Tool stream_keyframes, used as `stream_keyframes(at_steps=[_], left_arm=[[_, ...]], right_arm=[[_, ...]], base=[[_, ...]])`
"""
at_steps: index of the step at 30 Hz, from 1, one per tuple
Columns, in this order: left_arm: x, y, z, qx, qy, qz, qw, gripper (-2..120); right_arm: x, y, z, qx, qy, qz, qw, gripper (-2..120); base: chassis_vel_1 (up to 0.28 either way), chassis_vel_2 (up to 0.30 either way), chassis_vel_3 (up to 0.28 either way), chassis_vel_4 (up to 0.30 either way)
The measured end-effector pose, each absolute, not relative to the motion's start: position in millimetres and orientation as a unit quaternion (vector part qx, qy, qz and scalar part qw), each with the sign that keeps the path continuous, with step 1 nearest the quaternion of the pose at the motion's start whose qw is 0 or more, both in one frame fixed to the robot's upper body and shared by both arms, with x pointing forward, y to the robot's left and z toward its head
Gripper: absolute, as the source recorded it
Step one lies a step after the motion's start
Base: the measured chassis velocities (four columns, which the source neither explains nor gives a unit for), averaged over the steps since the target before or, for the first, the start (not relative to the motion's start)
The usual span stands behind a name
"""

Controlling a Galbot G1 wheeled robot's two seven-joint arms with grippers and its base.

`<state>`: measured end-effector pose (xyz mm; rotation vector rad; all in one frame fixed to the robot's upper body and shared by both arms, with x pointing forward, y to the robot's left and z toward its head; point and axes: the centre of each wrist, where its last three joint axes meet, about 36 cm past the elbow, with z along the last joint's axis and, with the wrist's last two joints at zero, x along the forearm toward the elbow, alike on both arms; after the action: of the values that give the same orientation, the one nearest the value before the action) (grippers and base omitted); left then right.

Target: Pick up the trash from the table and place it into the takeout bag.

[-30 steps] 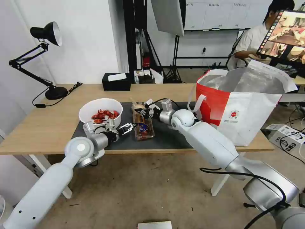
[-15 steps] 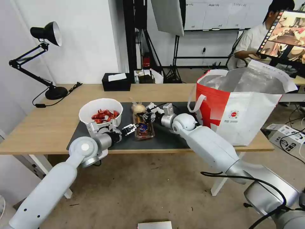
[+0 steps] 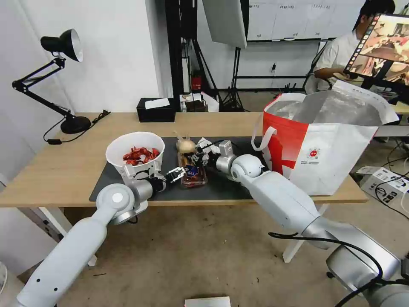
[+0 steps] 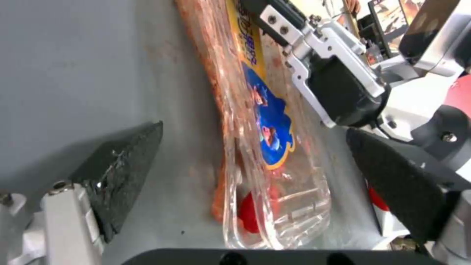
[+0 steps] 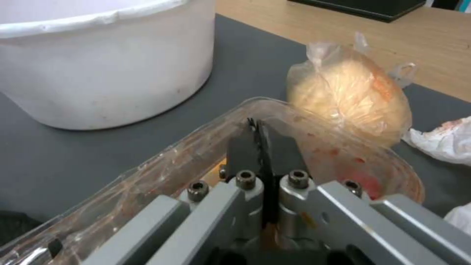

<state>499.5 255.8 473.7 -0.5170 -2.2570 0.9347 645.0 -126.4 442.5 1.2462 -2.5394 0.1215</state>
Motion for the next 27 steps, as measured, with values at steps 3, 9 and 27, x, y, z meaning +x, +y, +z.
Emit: stream_keyframes(at_steps=[3, 9, 27], left_arm=[[500.7, 254.6, 473.4, -0.196, -0.857, 0.355, 0.317, 97], [501.5, 254.2, 470.6, -0.193, -0.857, 0.354, 0.32, 76], [498.3, 248.7, 466.2, -0.193, -0.856, 0.351, 0.326, 9]], right_arm=[[645.5, -126.7, 443.8, 0.435, -0.886, 0.043, 0.154, 0], [646.4, -127.6, 446.4, 0.434, -0.887, 0.045, 0.152, 0], [644.9, -129.6, 445.7, 0.434, -0.887, 0.045, 0.152, 0]], base=[[0.0, 0.0, 0.0, 0.0], [0.0, 0.0, 0.0, 0.0], [0.0, 0.0, 0.0, 0.0]])
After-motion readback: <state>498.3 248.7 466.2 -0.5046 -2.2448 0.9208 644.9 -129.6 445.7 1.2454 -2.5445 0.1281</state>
